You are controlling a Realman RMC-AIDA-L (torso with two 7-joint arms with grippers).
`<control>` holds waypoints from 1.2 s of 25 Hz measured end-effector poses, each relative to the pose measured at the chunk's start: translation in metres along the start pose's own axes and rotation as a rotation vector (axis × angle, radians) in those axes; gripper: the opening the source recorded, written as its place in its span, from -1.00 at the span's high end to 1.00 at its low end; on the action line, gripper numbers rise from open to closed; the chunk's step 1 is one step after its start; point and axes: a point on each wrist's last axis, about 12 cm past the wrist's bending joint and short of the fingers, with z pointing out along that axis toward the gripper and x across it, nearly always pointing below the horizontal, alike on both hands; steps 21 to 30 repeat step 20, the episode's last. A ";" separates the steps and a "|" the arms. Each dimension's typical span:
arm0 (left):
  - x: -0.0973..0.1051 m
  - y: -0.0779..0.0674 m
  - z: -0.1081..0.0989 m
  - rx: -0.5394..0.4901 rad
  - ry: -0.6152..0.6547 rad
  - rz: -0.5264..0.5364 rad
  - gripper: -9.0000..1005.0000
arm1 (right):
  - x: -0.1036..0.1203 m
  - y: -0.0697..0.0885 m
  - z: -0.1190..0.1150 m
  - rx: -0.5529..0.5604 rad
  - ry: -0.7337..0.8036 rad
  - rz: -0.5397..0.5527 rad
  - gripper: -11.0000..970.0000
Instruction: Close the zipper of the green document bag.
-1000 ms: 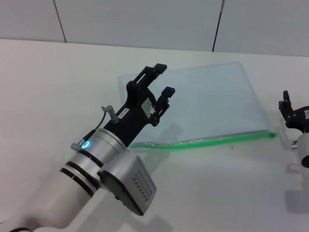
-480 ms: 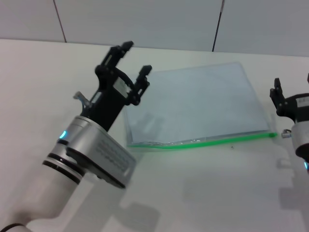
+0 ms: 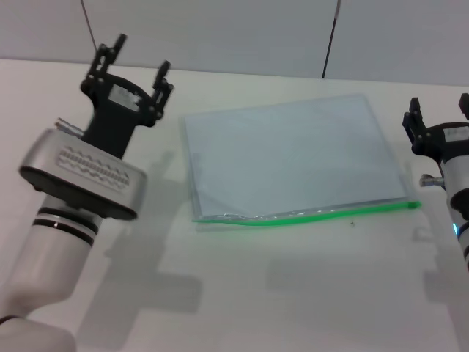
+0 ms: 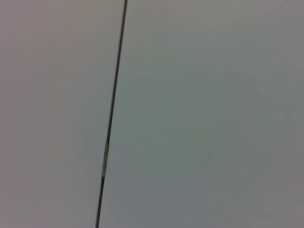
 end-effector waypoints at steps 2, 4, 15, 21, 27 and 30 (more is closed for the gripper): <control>0.003 0.005 0.003 -0.027 0.021 -0.062 -0.39 | -0.002 0.001 0.002 -0.001 -0.004 0.023 -0.59; 0.005 0.009 0.006 -0.053 0.036 -0.118 -0.39 | -0.003 0.001 0.004 -0.004 -0.009 0.050 -0.59; 0.017 0.027 0.011 -0.155 0.071 -0.301 -0.38 | -0.010 0.005 0.013 -0.016 -0.017 0.111 -0.59; 0.018 0.029 0.011 -0.160 0.072 -0.310 -0.38 | -0.010 0.005 0.013 -0.016 -0.018 0.113 -0.59; 0.018 0.029 0.011 -0.160 0.072 -0.310 -0.38 | -0.010 0.005 0.013 -0.016 -0.018 0.113 -0.59; 0.018 0.029 0.011 -0.160 0.072 -0.310 -0.38 | -0.010 0.005 0.013 -0.016 -0.018 0.113 -0.59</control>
